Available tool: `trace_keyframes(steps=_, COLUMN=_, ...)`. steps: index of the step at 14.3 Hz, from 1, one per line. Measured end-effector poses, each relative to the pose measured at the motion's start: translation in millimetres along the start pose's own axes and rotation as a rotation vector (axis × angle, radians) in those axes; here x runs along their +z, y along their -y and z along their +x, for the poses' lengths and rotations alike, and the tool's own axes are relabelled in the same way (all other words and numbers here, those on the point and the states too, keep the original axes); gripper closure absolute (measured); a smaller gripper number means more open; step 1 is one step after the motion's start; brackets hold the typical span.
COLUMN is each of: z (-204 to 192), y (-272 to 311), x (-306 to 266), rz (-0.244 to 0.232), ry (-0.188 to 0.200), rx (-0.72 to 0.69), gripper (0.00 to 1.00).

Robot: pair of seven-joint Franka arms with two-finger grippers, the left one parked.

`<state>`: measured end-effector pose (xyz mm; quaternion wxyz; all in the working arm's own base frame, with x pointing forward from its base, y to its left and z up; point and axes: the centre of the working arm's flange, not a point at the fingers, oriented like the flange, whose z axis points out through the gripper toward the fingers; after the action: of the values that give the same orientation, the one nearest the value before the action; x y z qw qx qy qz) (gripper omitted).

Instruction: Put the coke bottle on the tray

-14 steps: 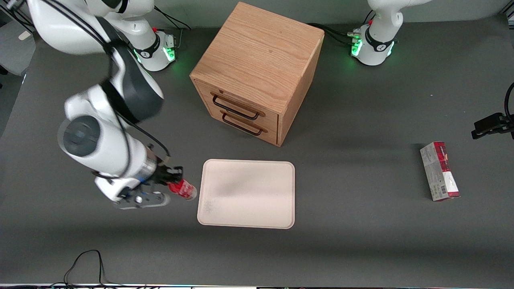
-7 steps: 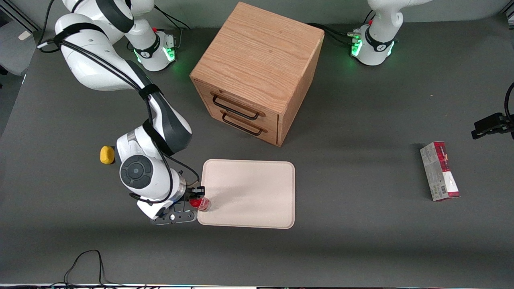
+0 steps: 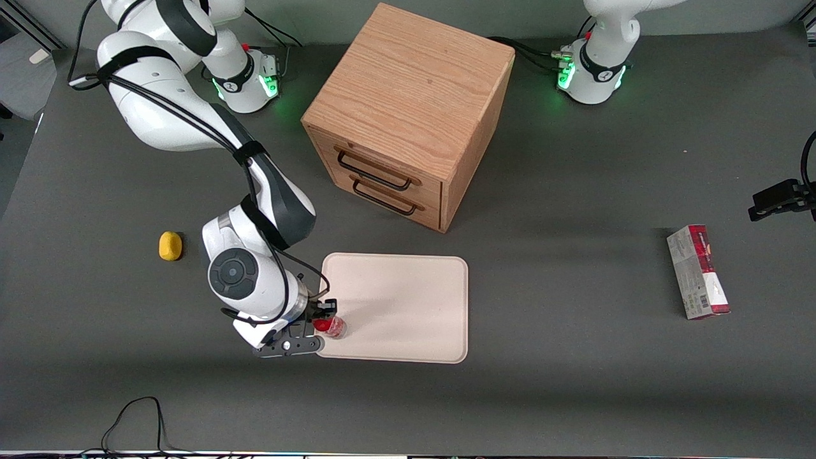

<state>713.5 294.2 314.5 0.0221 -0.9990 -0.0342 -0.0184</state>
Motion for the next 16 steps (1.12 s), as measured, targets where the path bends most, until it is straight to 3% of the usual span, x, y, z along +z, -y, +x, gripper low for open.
trace_keyframes(steps=6, z=-0.9, y=7.9, x=-6.4, rz=-0.053, ry=-0.043, rx=-0.019, gripper=0.06)
trace_keyframes(steps=7, z=-2.0, y=9.7, x=-11.8, rz=-0.065, ry=-0.046, rx=-0.029, gripper=0.0)
trace_keyframes(steps=10, z=-6.8, y=3.0, x=-46.9, rz=-0.104, ry=-0.032, rx=-0.082, gripper=0.0)
trace_keyframes(steps=13, z=-17.7, y=-29.3, x=-98.4, rz=-0.08, ry=-0.013, rx=-0.084, gripper=0.0)
trace_keyframes(steps=16, z=-45.0, y=-98.4, x=-155.9, rz=-0.092, ry=-0.001, rx=-0.078, gripper=0.0)
